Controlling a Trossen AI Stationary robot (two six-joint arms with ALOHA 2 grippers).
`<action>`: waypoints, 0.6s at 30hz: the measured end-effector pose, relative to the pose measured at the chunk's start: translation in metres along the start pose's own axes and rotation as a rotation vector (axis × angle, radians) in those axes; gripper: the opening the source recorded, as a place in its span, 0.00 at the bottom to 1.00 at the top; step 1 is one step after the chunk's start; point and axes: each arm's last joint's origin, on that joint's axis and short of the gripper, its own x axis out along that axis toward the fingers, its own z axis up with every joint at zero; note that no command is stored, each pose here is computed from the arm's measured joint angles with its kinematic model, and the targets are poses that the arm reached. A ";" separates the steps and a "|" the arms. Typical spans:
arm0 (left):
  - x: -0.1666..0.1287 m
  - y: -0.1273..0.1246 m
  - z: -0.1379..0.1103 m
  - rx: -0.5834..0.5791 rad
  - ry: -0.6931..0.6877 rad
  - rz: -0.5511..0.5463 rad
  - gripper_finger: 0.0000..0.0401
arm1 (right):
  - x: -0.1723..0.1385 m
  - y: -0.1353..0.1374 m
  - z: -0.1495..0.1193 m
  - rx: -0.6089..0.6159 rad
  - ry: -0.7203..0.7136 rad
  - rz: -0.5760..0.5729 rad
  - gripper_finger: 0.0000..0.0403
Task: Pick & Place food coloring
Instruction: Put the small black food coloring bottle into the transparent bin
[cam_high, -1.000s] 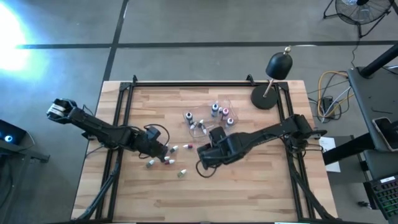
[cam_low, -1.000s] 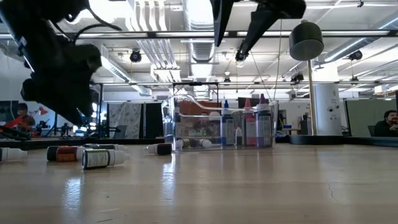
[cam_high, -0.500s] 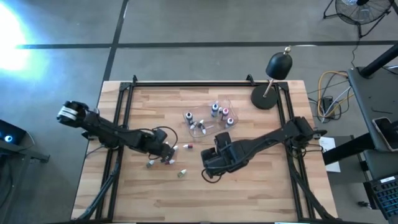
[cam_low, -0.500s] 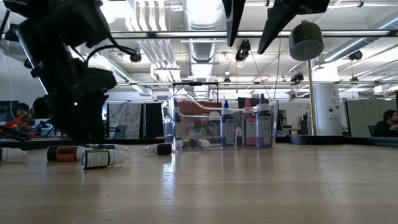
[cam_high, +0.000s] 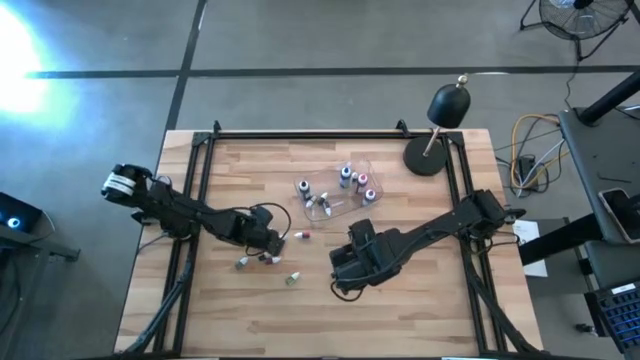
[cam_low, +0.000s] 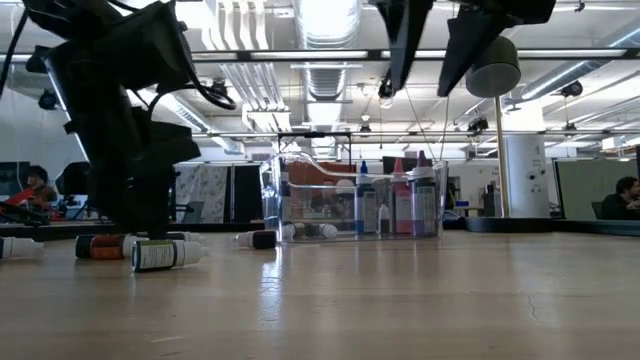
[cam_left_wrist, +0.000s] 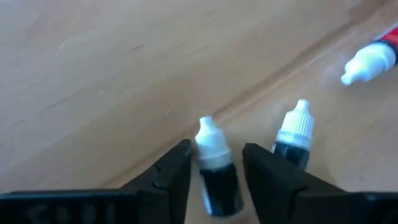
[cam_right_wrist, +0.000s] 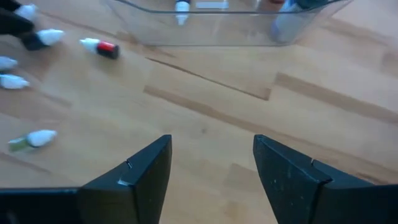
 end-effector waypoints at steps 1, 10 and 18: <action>0.001 -0.001 0.002 -0.009 0.001 0.000 0.28 | 0.000 -0.002 0.000 -0.006 -0.001 -0.009 0.53; 0.006 -0.011 0.015 -0.069 0.038 0.025 0.13 | -0.021 -0.047 0.003 -0.025 -0.085 0.012 0.49; -0.009 -0.021 0.025 -0.107 0.068 0.073 0.04 | -0.032 -0.118 0.005 0.043 -0.162 0.060 0.44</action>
